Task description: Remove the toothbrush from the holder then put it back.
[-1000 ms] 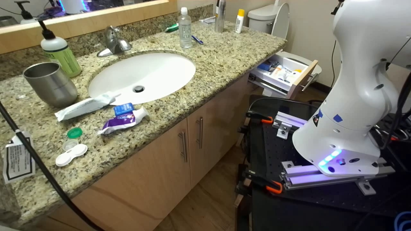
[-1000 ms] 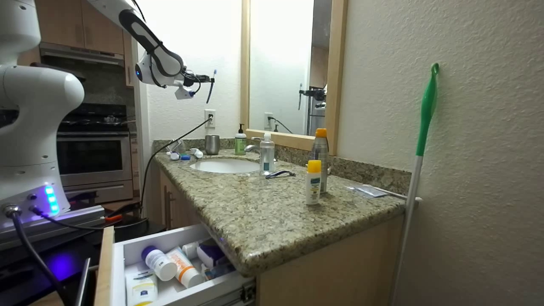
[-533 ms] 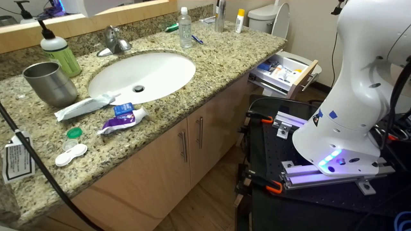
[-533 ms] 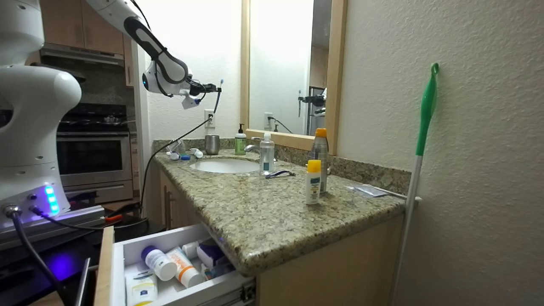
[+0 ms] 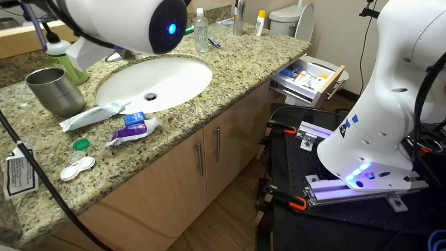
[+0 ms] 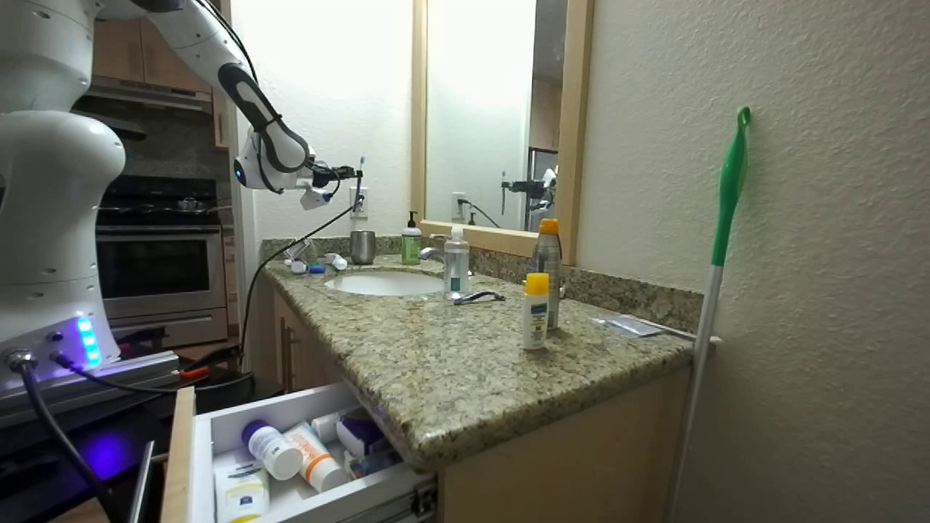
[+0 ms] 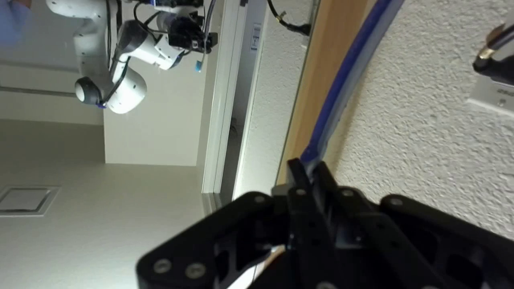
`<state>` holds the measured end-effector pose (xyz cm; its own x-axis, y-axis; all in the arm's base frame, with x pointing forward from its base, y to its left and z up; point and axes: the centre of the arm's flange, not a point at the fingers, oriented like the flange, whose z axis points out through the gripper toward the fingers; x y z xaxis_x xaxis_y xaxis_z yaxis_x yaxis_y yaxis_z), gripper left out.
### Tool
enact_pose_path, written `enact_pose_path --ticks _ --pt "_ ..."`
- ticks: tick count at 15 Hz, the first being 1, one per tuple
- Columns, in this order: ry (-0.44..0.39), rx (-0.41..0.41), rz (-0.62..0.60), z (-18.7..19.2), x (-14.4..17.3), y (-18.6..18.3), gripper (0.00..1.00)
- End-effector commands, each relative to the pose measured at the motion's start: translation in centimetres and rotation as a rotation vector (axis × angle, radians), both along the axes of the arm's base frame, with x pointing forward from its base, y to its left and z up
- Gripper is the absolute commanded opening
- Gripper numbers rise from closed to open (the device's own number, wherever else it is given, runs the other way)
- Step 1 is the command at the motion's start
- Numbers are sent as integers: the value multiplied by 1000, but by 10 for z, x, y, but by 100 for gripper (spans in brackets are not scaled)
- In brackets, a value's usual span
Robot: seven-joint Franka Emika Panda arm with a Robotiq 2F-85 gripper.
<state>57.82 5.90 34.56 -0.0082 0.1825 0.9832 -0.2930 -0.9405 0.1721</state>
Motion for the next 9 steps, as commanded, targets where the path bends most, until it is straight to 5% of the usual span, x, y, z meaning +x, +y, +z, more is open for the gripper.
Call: enact_pose_path --ticks 1,9 --pt "-5 0 10 -3 1 8 8" --pt "-78 -2 31 -25 16 22 2"
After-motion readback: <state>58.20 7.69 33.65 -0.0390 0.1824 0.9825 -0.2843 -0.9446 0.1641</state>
